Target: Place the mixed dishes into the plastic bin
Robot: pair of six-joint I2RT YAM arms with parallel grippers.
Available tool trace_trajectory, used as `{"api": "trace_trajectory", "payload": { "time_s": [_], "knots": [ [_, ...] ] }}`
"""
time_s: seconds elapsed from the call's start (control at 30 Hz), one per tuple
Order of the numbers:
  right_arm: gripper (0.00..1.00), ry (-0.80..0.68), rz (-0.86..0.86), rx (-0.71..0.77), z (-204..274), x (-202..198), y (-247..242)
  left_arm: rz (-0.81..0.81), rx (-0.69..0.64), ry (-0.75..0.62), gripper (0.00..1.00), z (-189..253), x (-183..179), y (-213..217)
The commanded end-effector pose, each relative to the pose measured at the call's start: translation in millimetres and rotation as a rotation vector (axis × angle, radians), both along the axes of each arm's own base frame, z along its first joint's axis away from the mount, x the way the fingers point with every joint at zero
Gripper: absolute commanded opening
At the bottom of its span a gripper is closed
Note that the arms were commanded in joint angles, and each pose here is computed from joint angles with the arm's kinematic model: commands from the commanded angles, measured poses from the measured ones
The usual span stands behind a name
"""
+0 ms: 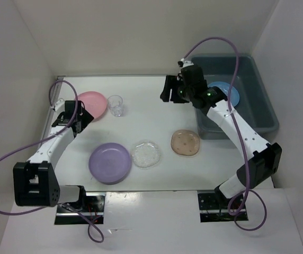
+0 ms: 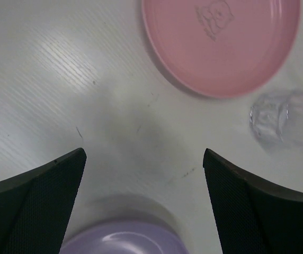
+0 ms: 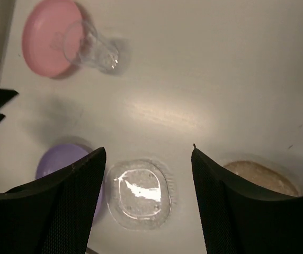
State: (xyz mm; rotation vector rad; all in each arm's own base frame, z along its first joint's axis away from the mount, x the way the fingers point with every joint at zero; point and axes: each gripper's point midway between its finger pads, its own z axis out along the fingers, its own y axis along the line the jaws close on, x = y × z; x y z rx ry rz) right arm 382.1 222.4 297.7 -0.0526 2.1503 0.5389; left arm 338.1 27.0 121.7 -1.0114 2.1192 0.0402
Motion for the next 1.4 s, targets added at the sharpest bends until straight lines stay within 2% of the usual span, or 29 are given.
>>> {"api": "trace_trajectory", "payload": {
  "time_s": [0.0, 0.17, 0.27, 0.3, 0.53, 0.57, 0.67, 0.7, 0.73, 1.0, 1.17, 1.37],
  "knots": [
    [0.71, 0.028, 0.016, 0.037, -14, -12, 4, 0.14, -0.077, -0.151, 0.98, 18, 35, 26],
    [0.71, 0.022, 0.001, 0.029, -8, -37, -13, 0.297, -0.147, -0.216, 0.95, -2, 41, 59],
    [0.71, 0.035, -0.012, 0.002, -10, -50, -24, 0.359, -0.232, -0.319, 0.95, -16, 54, 64],
    [0.71, 0.043, -0.012, -0.003, -12, -51, -25, 0.355, -0.247, -0.37, 0.95, -7, 63, 64],
    [0.71, 0.05, -0.039, -0.038, -14, -52, -33, 0.434, -0.29, -0.376, 0.94, -27, 68, 68],
    [0.71, 0.054, -0.033, -0.05, -16, -53, -34, 0.446, -0.288, -0.394, 0.89, -24, 69, 70],
    [0.71, 0.053, -0.042, -0.056, -12, -54, -37, 0.466, -0.302, -0.431, 0.84, -23, 73, 72],
    [0.71, 0.049, -0.053, -0.063, -12, -53, -39, 0.473, -0.31, -0.433, 0.78, -25, 75, 72],
    [0.71, 0.055, -0.064, -0.074, -14, -53, -42, 0.479, -0.316, -0.437, 0.76, -24, 75, 72],
    [0.71, 0.046, -0.097, -0.094, -9, -57, -52, 0.469, -0.343, -0.313, 0.77, -65, 86, 66],
    [0.72, 0.047, -0.111, -0.09, -7, -59, -54, 0.454, -0.365, -0.283, 0.76, -79, 96, 62],
    [0.72, 0.061, -0.12, -0.081, -9, -60, -54, 0.439, -0.373, -0.259, 0.54, -93, 100, 60]
  ]
}}
